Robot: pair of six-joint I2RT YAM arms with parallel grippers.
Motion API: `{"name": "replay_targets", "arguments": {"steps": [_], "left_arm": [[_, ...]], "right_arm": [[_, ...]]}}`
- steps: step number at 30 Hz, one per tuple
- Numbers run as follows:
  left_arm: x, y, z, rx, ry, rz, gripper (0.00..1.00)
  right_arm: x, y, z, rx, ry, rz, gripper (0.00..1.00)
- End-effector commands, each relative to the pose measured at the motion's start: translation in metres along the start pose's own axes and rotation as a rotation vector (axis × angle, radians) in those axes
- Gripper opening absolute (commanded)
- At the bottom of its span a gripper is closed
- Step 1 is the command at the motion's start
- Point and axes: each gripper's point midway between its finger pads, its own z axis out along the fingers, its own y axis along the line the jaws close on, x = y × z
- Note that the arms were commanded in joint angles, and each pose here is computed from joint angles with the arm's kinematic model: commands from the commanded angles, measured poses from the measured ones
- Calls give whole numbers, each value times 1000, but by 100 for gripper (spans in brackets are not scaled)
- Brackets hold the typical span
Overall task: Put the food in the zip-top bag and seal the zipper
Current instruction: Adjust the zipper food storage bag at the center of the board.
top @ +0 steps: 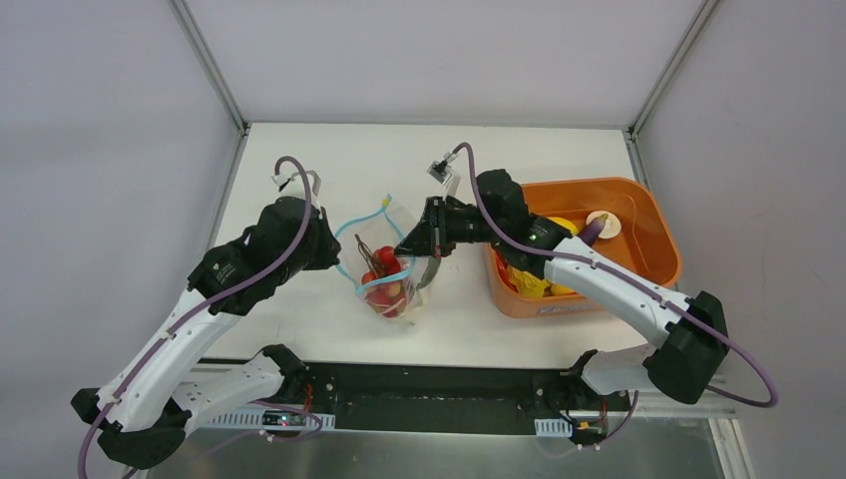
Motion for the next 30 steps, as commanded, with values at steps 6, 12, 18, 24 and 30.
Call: {"name": "replay_targets", "arguments": {"steps": [6,12,18,24,30], "left_arm": [[-27,6,-25,7,-100,-3,0],[-9,-5,-21,73,-13,41,0],[-1,23,-20,-38,-36,41,0],[1,32,-19,-66,-63,39,0],[-8,16,-29,38,-113,0,0]], "right_arm": [[-13,13,0,19,-95,-68,0],[4,-47,20,203,-40,34,0],[15,5,15,-56,18,4,0],[9,9,11,-45,-13,-25,3],[-2,2,7,17,-79,-24,0]]}}
